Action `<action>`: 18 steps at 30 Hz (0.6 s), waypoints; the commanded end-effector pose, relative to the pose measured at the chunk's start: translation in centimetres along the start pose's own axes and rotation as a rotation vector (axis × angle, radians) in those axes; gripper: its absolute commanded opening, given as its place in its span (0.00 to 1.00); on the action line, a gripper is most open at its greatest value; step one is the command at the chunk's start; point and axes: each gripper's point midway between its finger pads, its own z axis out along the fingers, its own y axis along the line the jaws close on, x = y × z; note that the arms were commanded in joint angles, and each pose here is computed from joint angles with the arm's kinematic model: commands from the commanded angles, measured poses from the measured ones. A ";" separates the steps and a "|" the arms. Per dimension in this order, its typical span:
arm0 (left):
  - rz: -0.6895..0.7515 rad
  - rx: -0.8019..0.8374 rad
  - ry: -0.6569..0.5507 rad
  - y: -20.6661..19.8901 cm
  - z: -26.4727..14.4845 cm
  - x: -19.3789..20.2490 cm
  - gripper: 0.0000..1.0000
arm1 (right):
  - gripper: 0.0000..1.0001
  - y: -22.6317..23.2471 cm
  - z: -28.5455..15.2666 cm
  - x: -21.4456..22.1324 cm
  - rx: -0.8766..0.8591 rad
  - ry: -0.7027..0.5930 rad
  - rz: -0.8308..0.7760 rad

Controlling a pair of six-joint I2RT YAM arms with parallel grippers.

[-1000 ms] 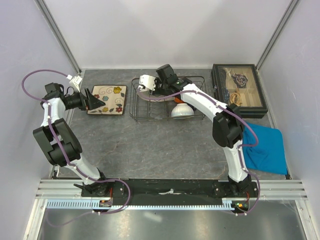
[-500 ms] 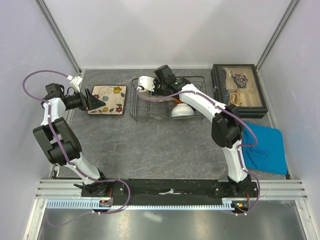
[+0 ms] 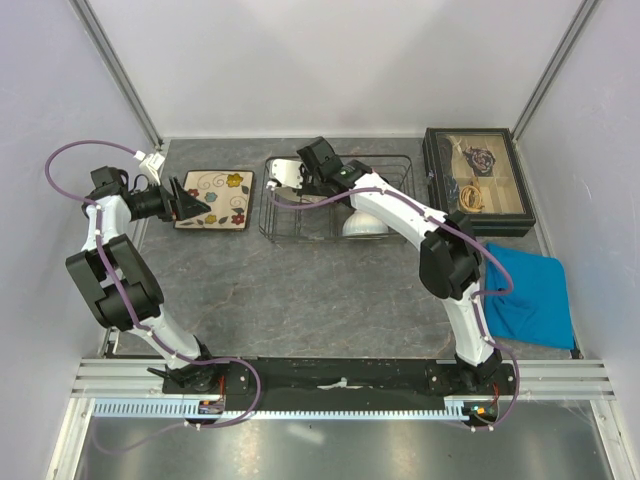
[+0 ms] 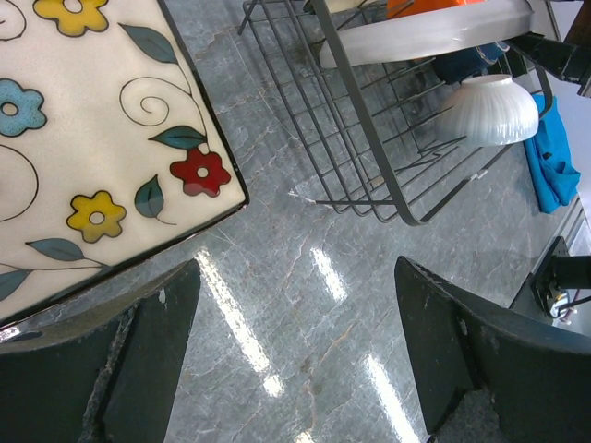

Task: Unload the mixed dishes from the dish rack
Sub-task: Pick up the plate from the dish rack.

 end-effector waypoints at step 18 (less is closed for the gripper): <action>0.054 0.004 -0.020 0.0 -0.4 -1.2 0.91 | 0.00 -5.4 -4.3 -4.7 0.160 -0.082 -0.036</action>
